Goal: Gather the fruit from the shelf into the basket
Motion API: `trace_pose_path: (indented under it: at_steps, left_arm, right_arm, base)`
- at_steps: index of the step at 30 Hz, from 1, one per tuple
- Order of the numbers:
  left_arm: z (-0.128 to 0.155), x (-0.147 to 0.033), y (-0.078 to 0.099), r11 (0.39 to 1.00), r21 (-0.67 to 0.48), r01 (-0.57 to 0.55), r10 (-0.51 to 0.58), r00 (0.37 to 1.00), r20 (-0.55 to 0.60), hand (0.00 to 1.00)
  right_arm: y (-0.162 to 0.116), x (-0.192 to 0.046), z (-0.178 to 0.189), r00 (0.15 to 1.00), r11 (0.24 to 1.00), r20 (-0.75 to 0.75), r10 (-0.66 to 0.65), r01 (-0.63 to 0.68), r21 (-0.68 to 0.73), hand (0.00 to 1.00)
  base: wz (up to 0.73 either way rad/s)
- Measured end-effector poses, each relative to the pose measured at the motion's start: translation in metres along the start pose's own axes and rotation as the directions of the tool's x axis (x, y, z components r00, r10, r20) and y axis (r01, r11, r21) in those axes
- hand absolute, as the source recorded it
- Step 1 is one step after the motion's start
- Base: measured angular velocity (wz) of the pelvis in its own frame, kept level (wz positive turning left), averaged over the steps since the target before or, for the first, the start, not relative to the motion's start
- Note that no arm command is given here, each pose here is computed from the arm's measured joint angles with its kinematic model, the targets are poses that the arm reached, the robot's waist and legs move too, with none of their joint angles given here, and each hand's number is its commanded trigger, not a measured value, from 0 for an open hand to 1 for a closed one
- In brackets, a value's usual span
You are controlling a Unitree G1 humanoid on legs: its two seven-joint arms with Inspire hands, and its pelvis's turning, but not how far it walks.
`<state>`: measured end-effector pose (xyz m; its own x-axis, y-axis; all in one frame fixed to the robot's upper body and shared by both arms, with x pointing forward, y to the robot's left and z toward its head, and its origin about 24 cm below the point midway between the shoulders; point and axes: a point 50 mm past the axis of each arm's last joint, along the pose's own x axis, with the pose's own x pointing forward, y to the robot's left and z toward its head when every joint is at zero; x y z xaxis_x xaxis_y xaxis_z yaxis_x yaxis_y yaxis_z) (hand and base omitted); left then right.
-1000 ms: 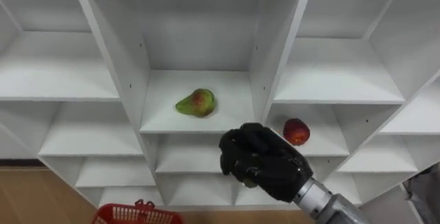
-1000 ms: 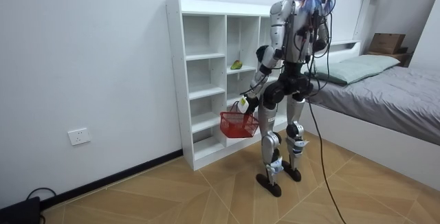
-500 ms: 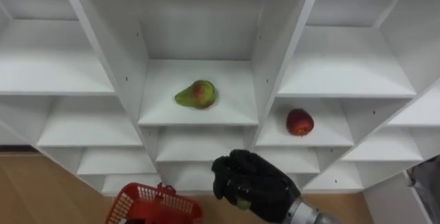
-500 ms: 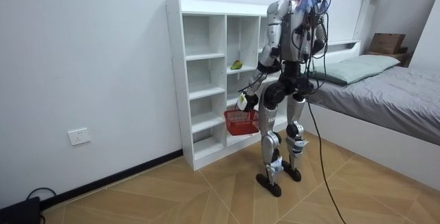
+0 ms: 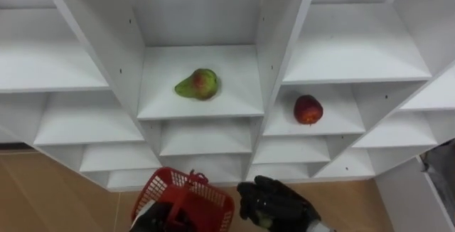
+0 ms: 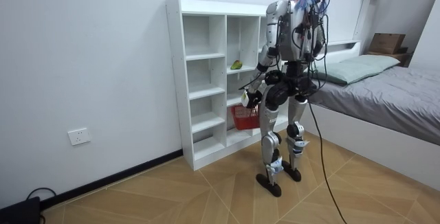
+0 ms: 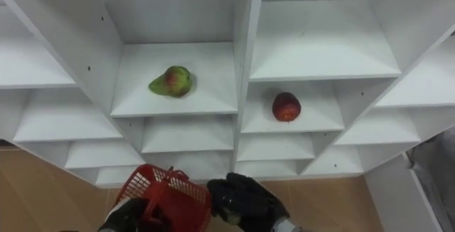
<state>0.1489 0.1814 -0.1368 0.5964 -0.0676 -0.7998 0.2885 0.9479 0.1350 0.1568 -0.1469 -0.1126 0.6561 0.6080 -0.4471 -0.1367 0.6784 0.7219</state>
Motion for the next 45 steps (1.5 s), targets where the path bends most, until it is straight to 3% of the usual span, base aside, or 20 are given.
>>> trace_pose_path:
  at_steps: [11, 21, 35, 45]
  left_arm:
    - [0.011, 0.000, -0.004, 0.999, 0.001, 0.036, -0.036, 0.998, 0.047, 1.00]
    - [0.019, 0.001, -0.021, 0.993, 0.048, 0.111, -0.115, 0.991, 0.073, 1.00]
    - [0.018, 0.001, -0.020, 0.987, 0.075, 0.143, -0.147, 0.988, 0.046, 1.00]
    - [0.013, 0.002, -0.030, 0.974, 0.120, 0.190, -0.193, 0.981, 0.013, 1.00]
  right_arm:
    - [-0.005, 0.005, -0.006, 0.999, 0.997, -0.014, -0.041, 0.042, 0.059, 1.00]
    - [-0.005, 0.011, -0.002, 0.998, 0.982, 0.023, -0.051, 0.046, 0.182, 1.00]
    - [-0.009, 0.011, -0.008, 0.995, 0.978, -0.038, -0.090, 0.096, 0.187, 1.00]
    - [-0.011, 0.010, -0.021, 0.989, 0.973, -0.108, -0.105, 0.124, 0.194, 1.00]
  base:
    - [0.00]
    - [0.00]
    - [0.00]
    - [0.00]
